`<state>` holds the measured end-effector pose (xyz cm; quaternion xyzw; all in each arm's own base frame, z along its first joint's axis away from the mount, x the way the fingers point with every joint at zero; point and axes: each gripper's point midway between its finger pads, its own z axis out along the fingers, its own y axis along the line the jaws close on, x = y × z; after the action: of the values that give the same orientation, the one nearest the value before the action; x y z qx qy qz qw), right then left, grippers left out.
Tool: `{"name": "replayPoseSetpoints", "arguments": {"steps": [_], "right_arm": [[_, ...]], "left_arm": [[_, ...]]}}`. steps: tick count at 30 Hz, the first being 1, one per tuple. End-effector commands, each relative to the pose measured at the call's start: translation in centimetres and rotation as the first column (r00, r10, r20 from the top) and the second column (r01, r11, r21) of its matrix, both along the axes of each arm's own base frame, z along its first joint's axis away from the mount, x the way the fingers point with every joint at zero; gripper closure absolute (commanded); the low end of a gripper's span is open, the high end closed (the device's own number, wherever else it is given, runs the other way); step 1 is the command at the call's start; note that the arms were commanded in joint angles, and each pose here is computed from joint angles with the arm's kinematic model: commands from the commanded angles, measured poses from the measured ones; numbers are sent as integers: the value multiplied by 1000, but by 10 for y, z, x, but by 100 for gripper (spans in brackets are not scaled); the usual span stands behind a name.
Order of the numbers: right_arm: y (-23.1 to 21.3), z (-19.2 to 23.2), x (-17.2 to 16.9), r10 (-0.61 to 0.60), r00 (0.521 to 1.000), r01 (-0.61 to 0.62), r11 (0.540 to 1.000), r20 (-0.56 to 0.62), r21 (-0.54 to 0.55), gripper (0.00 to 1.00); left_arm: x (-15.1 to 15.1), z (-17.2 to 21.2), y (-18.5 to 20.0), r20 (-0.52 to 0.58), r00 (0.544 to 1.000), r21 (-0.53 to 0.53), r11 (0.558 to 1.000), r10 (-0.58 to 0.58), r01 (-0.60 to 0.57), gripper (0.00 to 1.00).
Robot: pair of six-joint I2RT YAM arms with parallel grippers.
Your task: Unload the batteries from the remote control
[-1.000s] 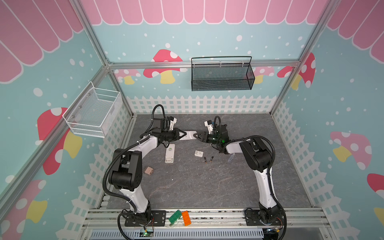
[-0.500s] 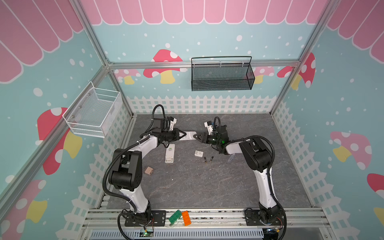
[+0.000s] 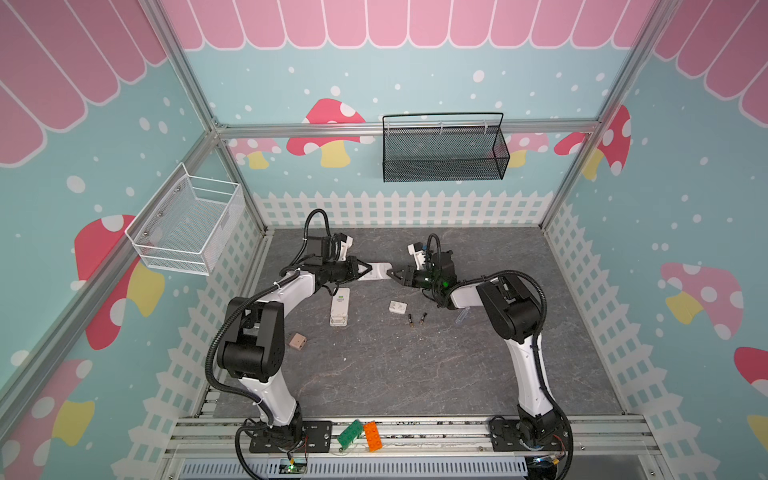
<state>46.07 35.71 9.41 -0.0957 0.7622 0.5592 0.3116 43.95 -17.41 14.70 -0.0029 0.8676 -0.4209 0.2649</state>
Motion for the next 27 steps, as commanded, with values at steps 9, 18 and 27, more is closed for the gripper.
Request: {"name": "replayPoseSetpoints", "arguments": {"steps": [9,18,27], "right_arm": [[29,14,-23,158,987,-159,980,15,120,52],[20,12,-23,113,994,-114,988,12,108,72],[26,45,-38,224,971,-235,955,81,183,54]], "left_arm": [[-13,38,-40,133,974,-118,973,-182,198,100],[-13,38,-45,127,973,-120,971,-194,209,100],[-22,46,-51,165,955,-127,955,-246,268,100]]}}
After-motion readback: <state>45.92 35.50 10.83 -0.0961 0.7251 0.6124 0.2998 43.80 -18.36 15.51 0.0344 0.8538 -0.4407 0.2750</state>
